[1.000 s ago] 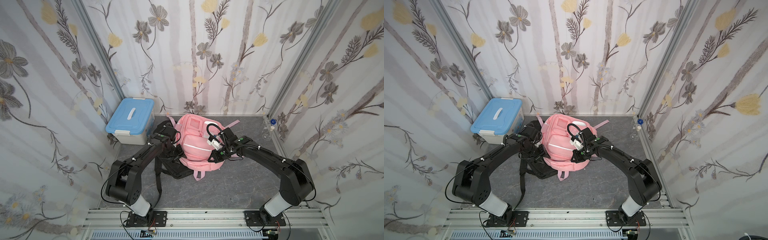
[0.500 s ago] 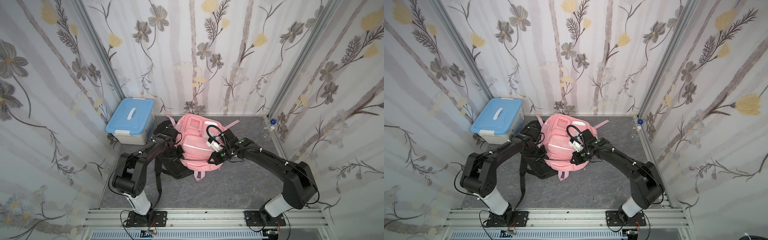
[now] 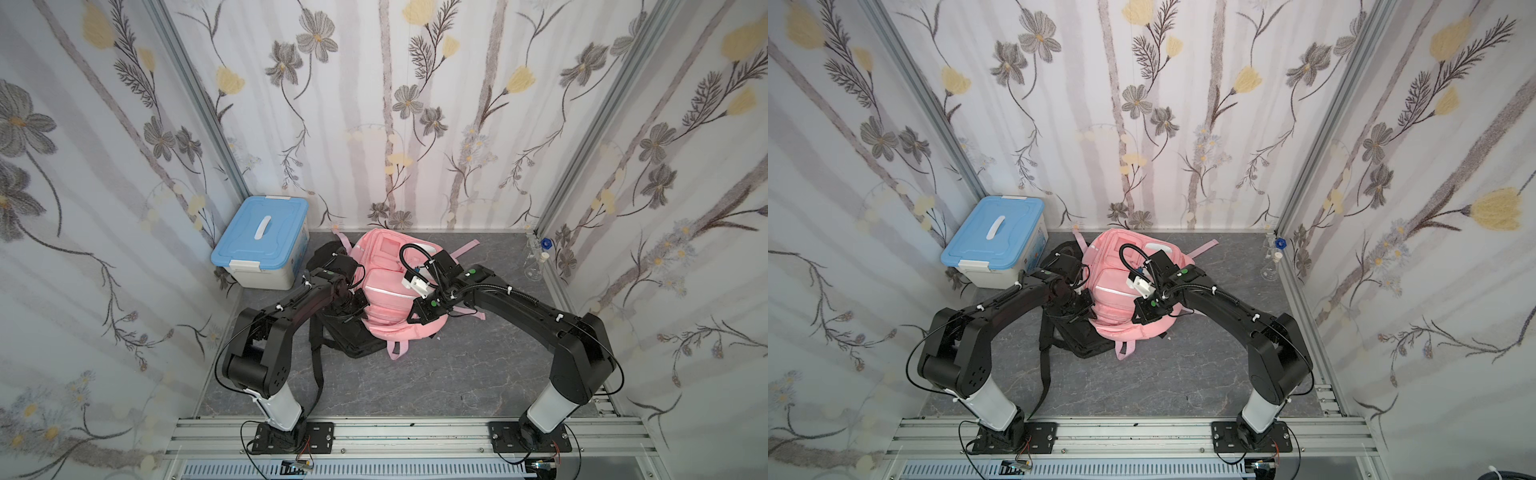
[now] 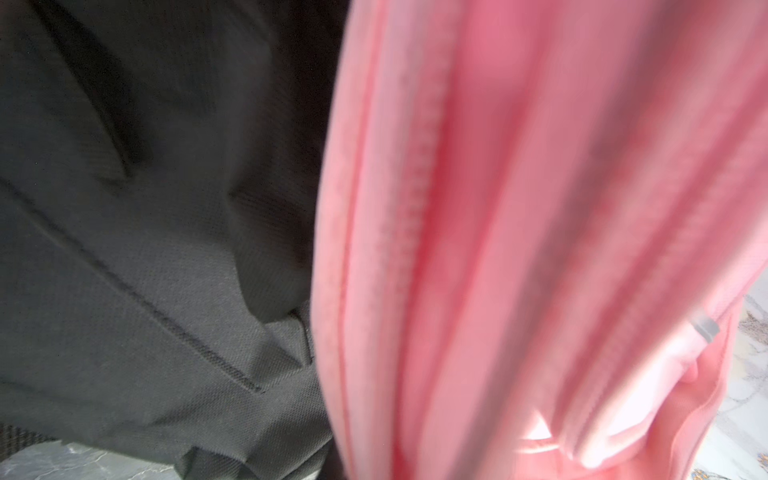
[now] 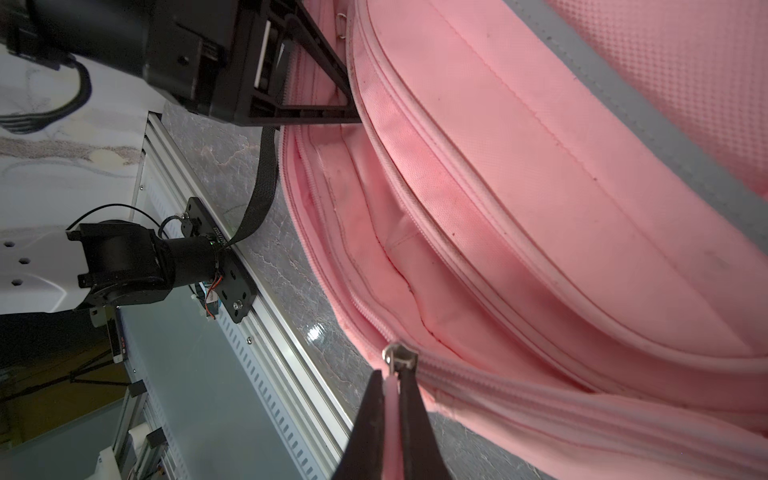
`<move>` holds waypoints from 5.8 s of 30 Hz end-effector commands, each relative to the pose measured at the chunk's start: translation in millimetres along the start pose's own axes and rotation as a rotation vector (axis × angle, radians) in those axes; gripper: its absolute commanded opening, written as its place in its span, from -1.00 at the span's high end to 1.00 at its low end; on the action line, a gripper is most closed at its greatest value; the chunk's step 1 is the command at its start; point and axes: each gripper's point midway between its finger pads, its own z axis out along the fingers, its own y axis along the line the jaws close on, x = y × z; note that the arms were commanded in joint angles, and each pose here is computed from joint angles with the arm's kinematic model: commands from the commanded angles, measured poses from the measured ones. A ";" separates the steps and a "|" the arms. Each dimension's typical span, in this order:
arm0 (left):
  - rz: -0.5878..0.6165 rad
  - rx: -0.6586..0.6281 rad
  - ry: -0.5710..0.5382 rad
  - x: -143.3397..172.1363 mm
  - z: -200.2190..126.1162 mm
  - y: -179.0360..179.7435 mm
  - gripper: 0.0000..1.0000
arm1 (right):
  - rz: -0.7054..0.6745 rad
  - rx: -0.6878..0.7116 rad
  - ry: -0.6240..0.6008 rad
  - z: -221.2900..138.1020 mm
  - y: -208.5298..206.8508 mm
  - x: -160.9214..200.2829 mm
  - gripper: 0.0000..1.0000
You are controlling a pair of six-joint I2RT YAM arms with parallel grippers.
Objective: Zip up the backpack
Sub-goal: Zip the zipper on the backpack.
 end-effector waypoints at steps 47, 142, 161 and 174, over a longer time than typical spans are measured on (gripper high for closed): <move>0.016 0.151 -0.103 -0.6 -19.3 -23.9 -0.11 | 0.009 -0.087 0.115 65.8 95.6 -55.2 1.00; 0.281 0.493 -0.619 -54.4 -96.5 -95.5 1.00 | 0.021 -0.156 -0.016 -71.0 102.7 -54.0 1.00; 0.191 0.463 -0.735 -85.0 -126.2 -89.0 1.00 | 0.007 0.244 0.077 -78.9 9.4 -46.6 1.00; 0.022 0.456 -0.567 -94.4 -66.8 -60.1 -0.59 | 0.180 0.023 -0.033 -51.7 -20.5 -41.4 1.00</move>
